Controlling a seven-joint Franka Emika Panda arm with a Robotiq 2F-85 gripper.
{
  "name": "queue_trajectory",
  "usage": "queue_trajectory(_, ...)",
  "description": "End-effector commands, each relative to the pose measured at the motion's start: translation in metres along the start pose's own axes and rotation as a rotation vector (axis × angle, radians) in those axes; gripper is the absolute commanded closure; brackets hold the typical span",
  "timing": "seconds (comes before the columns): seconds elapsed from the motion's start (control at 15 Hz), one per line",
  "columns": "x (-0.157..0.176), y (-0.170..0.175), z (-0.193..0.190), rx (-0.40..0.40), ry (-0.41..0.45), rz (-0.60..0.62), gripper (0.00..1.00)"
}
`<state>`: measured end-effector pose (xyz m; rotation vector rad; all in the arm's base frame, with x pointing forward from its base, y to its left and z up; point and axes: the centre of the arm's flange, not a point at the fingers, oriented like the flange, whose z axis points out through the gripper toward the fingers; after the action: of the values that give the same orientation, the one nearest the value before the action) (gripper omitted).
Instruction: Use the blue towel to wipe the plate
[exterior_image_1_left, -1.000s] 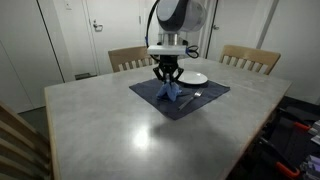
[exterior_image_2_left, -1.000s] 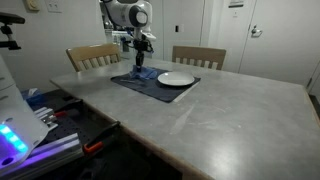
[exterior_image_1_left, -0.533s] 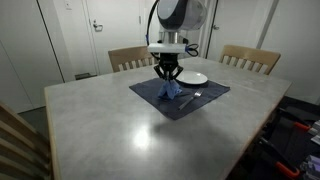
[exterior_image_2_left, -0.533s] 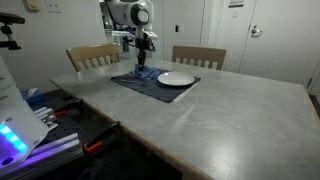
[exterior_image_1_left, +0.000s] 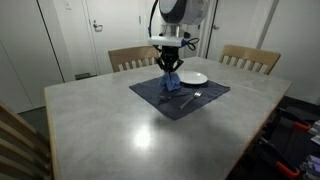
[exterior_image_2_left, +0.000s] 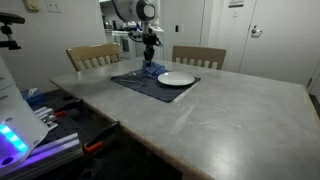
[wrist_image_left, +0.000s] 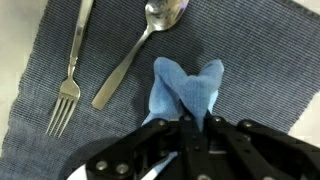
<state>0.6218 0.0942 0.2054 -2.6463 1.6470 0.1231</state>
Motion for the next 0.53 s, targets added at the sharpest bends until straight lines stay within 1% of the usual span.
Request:
queue_trajectory(0.0, 0.02, -0.006, -0.016, 0.027, -0.002, 0.055, 0.98)
queue_trajectory(0.47, 0.058, -0.016, -0.037, 0.056, 0.027, 0.089, 0.98)
